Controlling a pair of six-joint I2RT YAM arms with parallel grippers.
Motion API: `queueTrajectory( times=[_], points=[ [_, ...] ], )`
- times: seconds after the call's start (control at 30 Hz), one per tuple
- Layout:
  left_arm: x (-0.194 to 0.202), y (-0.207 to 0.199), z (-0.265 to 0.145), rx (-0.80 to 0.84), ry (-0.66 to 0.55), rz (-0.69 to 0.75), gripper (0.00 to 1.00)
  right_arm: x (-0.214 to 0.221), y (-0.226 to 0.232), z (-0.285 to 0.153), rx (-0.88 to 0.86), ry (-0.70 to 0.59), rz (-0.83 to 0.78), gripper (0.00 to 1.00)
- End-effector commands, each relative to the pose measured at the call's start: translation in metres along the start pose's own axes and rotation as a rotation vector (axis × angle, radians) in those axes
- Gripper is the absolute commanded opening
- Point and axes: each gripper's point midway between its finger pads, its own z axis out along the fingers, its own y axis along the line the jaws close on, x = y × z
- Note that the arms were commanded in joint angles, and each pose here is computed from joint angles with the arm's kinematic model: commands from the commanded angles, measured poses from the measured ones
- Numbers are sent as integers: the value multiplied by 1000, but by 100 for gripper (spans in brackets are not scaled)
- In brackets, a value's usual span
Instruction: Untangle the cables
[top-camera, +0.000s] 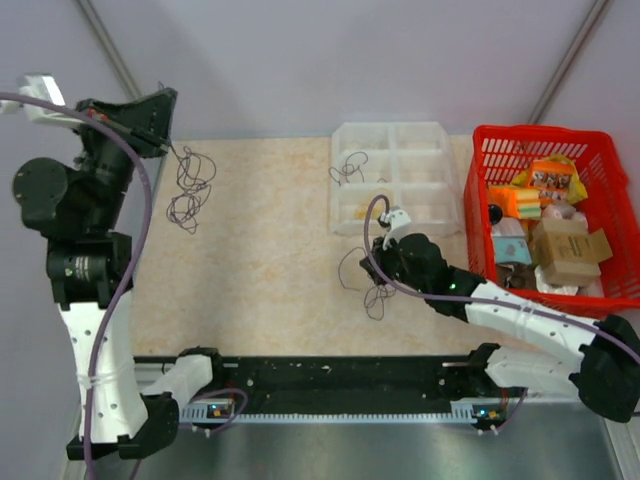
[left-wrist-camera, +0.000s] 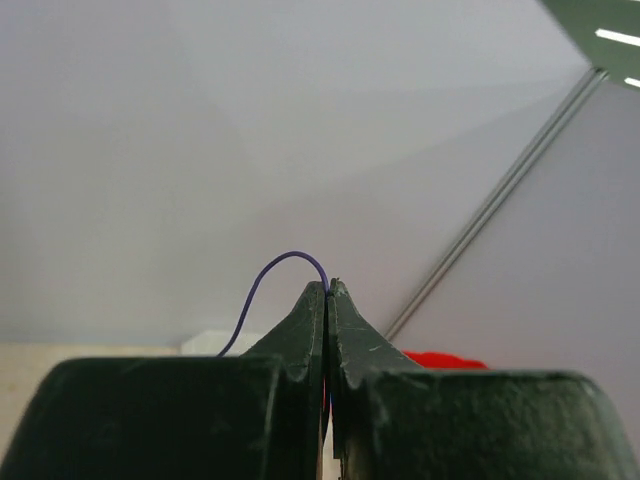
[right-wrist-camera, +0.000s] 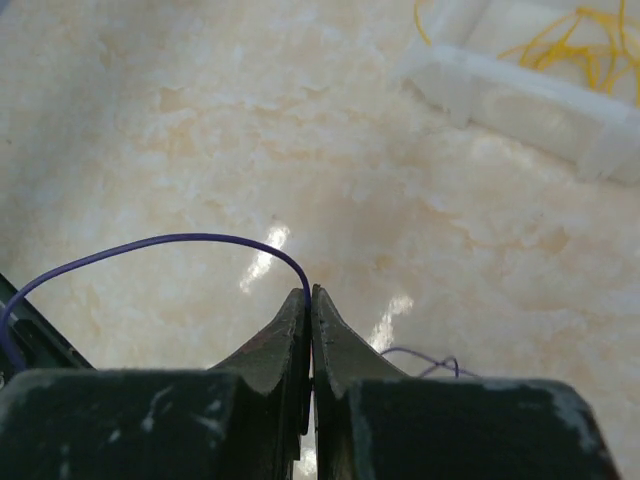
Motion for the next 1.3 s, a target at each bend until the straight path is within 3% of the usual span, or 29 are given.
queueTrajectory(
  times=[0.0,0.17,0.33,0.6,0.87,1.13,1.17,1.27],
  points=[
    [79,46,2,-47,190,-88,0,-92,28,-22,-25,-139,-79,0],
    [189,113,-31,-160,409,-179,0,-190,44,-24,25,-260,-144,0],
    [250,164,-63,-311,547,-164,0,-207,52,-25,25,-233,-155,0],
    [298,182,-88,-337,641,-249,0,-148,42,-27,6,-93,-86,0],
    [289,167,-91,-294,630,-252,0,-45,6,40,73,244,-199,4],
    [288,157,-95,-269,643,-276,0,34,-42,55,245,507,-254,0],
    [288,157,-96,-269,644,-277,0,38,-42,54,239,518,-252,3],
    [290,157,-97,-269,648,-282,0,47,-42,52,224,542,-254,28]
  ],
)
